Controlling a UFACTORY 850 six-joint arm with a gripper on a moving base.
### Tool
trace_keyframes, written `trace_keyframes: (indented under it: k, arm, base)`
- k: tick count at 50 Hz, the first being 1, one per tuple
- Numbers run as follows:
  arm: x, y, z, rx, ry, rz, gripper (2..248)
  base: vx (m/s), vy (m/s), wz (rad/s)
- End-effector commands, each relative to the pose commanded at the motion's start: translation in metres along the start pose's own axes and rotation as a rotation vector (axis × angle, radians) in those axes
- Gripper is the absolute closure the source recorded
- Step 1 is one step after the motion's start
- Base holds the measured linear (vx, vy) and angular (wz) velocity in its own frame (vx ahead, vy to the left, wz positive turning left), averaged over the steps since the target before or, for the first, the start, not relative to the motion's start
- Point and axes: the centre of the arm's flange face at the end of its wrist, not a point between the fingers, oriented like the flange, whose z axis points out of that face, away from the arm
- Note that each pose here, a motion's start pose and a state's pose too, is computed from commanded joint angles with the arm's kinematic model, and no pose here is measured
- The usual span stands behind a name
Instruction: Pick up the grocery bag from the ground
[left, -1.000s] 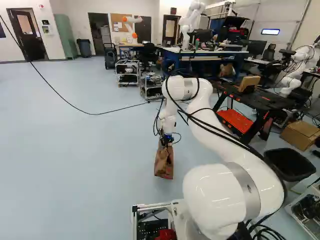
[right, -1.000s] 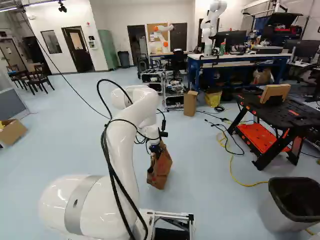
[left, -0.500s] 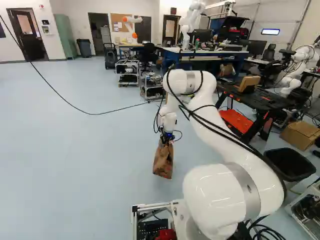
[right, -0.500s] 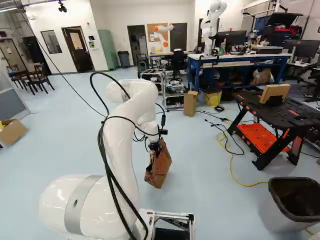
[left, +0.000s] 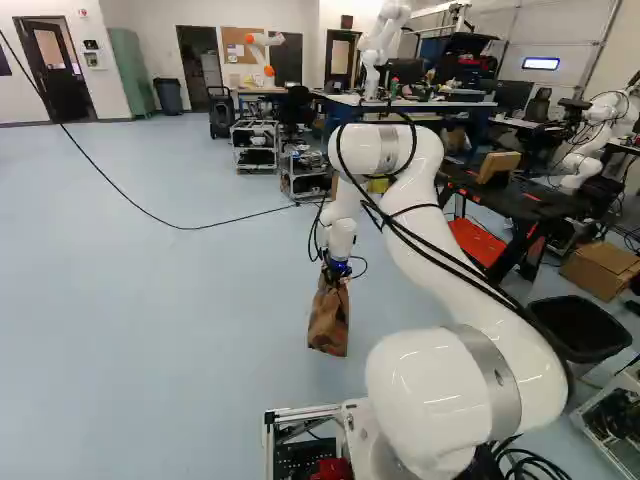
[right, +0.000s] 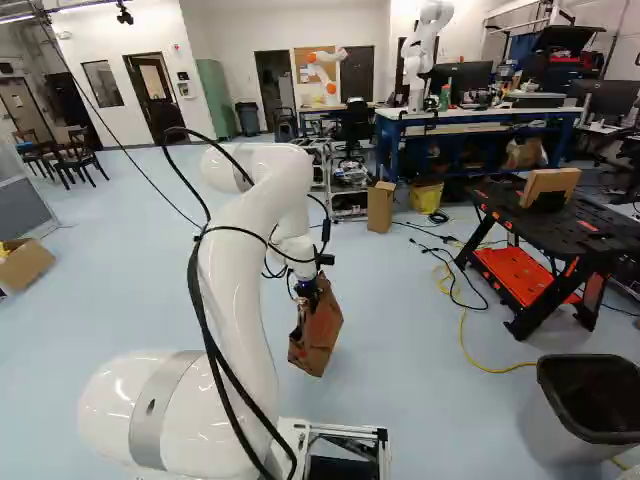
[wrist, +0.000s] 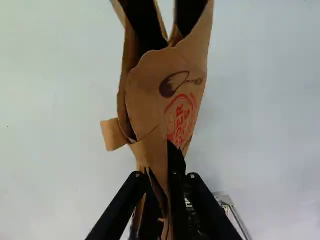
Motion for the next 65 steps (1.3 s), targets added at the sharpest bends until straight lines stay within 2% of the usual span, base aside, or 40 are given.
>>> trace_keyframes:
  k: [33,65]
  arm:
    - [-0.025,0.003,-0.053,0.0,0.003,0.0,229]
    - [-0.062,0.008,-0.106,0.001,0.005,-0.001,229]
  base:
    - [0.0,0.0,0.0]
    - [0.0,0.0,0.0]
